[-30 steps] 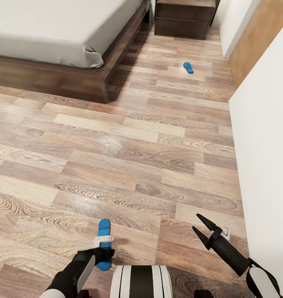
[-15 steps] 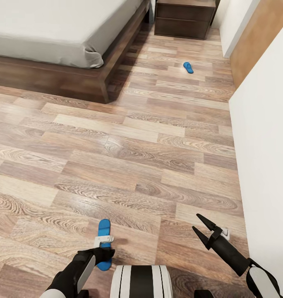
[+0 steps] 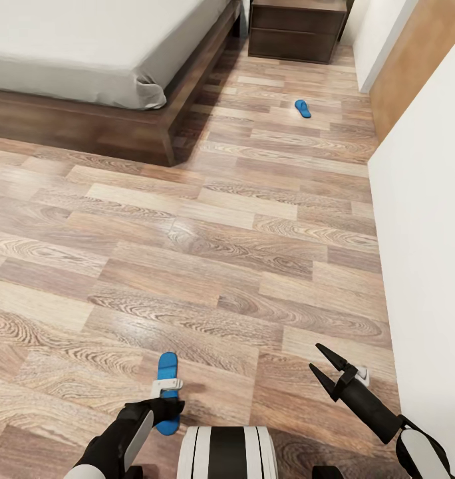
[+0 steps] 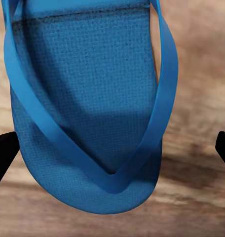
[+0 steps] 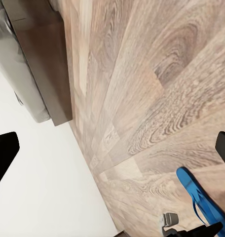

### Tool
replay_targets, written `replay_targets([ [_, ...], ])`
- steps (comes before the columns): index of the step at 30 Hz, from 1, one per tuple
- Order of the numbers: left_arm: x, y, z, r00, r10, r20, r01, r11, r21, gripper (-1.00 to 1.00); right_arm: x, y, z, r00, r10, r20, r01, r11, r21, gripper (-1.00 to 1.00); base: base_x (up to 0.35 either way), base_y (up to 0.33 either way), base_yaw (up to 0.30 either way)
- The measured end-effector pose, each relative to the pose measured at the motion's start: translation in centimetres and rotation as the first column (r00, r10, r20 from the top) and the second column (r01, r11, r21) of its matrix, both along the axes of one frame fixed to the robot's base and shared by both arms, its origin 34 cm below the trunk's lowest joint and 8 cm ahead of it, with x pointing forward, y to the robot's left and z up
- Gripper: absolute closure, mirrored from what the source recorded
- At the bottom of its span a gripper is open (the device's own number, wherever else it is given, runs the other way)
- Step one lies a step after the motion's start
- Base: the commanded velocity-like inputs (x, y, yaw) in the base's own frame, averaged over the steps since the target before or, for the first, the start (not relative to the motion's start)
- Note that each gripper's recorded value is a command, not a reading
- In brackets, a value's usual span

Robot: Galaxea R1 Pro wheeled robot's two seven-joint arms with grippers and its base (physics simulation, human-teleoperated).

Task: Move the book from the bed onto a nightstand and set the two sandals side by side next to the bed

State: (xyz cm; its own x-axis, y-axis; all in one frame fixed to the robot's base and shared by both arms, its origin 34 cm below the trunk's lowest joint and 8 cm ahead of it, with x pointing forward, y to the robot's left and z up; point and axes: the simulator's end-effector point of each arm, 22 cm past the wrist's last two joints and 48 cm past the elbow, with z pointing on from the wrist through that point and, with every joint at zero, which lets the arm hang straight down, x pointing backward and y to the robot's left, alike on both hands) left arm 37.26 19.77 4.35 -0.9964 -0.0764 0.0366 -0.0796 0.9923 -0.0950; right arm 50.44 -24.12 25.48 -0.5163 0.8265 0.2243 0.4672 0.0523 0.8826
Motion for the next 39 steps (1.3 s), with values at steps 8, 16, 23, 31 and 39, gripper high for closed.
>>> replay_targets([
  [8,0.0,-0.1,0.0,1.000,0.006,-0.001,-0.006,1.000,-0.003,1.00,0.0,0.0,0.0,1.000,0.000,0.000,0.000,1.000,0.000,-1.00,0.000,0.000,0.000],
  [16,0.0,-0.1,0.0,1.000,0.006,-0.001,-0.006,1.000,-0.003,1.00,0.0,0.0,0.0,1.000,0.000,0.000,0.000,1.000,0.000,-1.00,0.000,0.000,0.000],
  [23,0.0,-0.1,0.0,1.000,0.006,-0.001,-0.006,1.000,-0.003,1.00,0.0,0.0,0.0,1.000,0.000,0.000,0.000,1.000,0.000,-1.00,0.000,0.000,0.000],
  [31,1.2,0.1,0.9,1.000,0.002,0.027,-0.002,1.000,0.001,1.00,0.7,0.0,1.3,1.000,0.000,0.029,0.000,1.000,0.001,-1.00,0.000,0.000,0.000],
  [39,2.7,0.1,2.0,0.998,0.002,0.060,-0.002,1.000,0.001,1.00,1.4,0.0,2.8,0.998,0.000,0.061,0.000,1.000,0.001,-1.00,0.000,0.000,0.000],
])
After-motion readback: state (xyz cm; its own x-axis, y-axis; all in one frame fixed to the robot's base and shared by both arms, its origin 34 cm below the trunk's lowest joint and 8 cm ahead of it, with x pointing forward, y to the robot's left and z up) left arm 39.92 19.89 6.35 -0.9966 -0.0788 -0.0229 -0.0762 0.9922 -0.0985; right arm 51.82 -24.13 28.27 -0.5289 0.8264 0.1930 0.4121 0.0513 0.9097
